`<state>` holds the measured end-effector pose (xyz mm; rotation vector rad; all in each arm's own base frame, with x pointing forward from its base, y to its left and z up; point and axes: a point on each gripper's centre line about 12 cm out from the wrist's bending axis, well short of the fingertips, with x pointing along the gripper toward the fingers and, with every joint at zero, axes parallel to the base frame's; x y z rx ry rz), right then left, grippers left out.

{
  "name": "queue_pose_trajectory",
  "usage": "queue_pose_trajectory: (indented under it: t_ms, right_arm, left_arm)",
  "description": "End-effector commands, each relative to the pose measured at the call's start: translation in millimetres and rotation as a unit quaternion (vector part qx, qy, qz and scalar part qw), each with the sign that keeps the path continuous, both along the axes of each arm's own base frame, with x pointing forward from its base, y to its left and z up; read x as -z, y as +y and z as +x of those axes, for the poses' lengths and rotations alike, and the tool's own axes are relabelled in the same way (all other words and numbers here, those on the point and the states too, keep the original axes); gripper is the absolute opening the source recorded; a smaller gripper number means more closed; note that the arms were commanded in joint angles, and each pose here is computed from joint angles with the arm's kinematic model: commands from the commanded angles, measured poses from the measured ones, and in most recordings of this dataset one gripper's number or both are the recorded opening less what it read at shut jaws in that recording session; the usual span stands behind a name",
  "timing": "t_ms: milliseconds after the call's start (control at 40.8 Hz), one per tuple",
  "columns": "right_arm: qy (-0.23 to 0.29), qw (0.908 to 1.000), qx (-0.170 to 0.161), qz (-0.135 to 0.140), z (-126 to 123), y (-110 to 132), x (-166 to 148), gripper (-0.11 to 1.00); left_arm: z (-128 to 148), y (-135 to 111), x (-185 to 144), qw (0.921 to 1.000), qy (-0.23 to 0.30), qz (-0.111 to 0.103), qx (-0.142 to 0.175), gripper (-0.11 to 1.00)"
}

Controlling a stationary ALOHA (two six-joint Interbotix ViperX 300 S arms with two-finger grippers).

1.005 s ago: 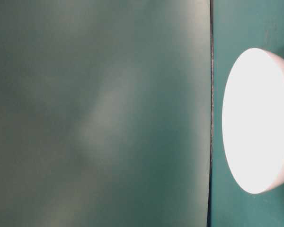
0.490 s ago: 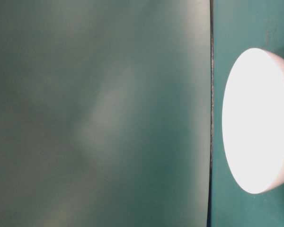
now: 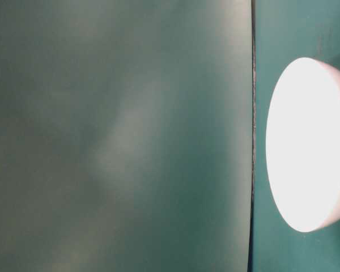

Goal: Grip the spoon and scoop the red block from the bowl with right arm.
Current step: 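Move the right gripper toward the pink spoon handle in the dish, then close the right gripper on the pink spoon handle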

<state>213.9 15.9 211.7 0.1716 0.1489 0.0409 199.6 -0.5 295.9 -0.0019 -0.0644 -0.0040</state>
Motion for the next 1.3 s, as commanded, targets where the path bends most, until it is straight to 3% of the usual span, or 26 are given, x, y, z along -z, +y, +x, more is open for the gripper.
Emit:
queue_pose_trajectory:
  t_ms: [0,196,564,1275]
  right_arm:
    - [-0.022,0.9995,-0.008,0.022,-1.0,8.1,16.3,0.45]
    - [-0.039,0.998,-0.01,0.048,-13.2,20.2,56.5,0.45]
    - [0.069,0.9971,-0.004,0.032,-6.6,43.7,118.9,0.45]
    - [0.134,0.991,0.002,0.003,-11.3,41.1,140.7,0.45]
  left_arm:
    - [2.0,0.3,-9.5,1.0,-0.009,-0.003,0.0,0.0]
    - [2.1,0.3,-6.8,0.9999,0.005,-0.013,0.0,0.0]
    - [1.7,0.3,-8.1,0.9999,0.004,-0.016,0.0,0.0]
    - [2.5,0.3,-6.2,0.9998,0.008,-0.015,0.0,0.0]
